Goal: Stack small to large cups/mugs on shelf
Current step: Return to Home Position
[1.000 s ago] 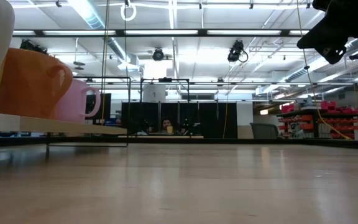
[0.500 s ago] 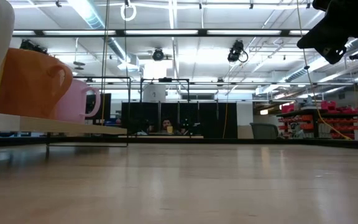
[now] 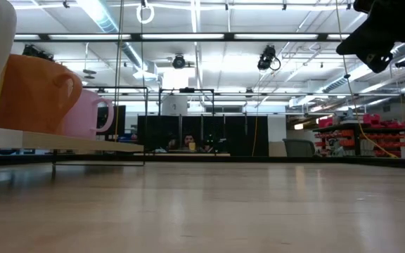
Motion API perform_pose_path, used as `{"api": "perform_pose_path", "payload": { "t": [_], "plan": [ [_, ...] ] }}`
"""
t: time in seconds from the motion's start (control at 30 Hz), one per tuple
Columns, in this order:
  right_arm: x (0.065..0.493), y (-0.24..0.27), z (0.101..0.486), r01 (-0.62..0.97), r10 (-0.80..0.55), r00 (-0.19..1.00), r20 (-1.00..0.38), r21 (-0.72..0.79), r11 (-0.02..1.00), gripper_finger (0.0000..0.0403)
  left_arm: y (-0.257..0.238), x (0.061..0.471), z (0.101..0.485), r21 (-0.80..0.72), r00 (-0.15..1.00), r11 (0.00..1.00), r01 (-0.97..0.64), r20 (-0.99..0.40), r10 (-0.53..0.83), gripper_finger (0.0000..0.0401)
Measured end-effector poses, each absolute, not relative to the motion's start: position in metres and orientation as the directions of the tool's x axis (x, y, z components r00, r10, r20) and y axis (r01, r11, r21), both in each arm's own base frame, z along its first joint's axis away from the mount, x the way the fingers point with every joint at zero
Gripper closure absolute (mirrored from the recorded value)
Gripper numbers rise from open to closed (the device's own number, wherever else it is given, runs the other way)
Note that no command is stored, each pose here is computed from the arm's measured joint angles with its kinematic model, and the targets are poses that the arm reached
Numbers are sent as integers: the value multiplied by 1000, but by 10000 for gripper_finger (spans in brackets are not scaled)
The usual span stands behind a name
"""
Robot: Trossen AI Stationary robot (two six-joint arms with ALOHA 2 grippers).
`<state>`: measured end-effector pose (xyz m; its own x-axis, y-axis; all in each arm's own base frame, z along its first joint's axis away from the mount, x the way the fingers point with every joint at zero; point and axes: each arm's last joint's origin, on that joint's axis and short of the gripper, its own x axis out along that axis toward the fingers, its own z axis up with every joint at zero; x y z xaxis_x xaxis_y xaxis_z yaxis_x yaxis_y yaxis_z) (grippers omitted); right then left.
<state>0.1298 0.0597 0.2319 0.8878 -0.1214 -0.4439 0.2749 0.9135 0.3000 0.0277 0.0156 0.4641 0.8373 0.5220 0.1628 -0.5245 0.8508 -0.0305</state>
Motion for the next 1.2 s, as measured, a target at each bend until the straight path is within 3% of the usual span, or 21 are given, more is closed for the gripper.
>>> {"api": "perform_pose_path", "payload": {
  "t": [0.17,0.3,0.53,0.67,0.87,0.97,1.2],
  "plan": [
    [130,60,232,268,-110,888,-447,307,913,395,5,37,465,12,975,990,-142,173,138,362],
    [130,60,232,271,-97,887,-451,338,901,395,3,46,466,56,987,998,-34,158,24,358],
    [130,61,232,278,-84,888,-452,382,881,395,6,62,476,183,972,979,-89,229,46,366],
    [130,61,232,277,-83,888,-452,383,881,395,10,58,477,162,946,954,-253,249,209,369],
    [130,61,231,279,-85,886,-456,377,883,395,19,56,455,108,852,845,-523,24,524,362],
    [132,62,230,283,-88,881,-464,369,885,395,20,50,453,85,818,814,-574,11,575,360],
    [136,65,224,295,-83,863,-498,364,883,395,15,37,421,56,829,870,-490,339,445,370]
  ]
}}
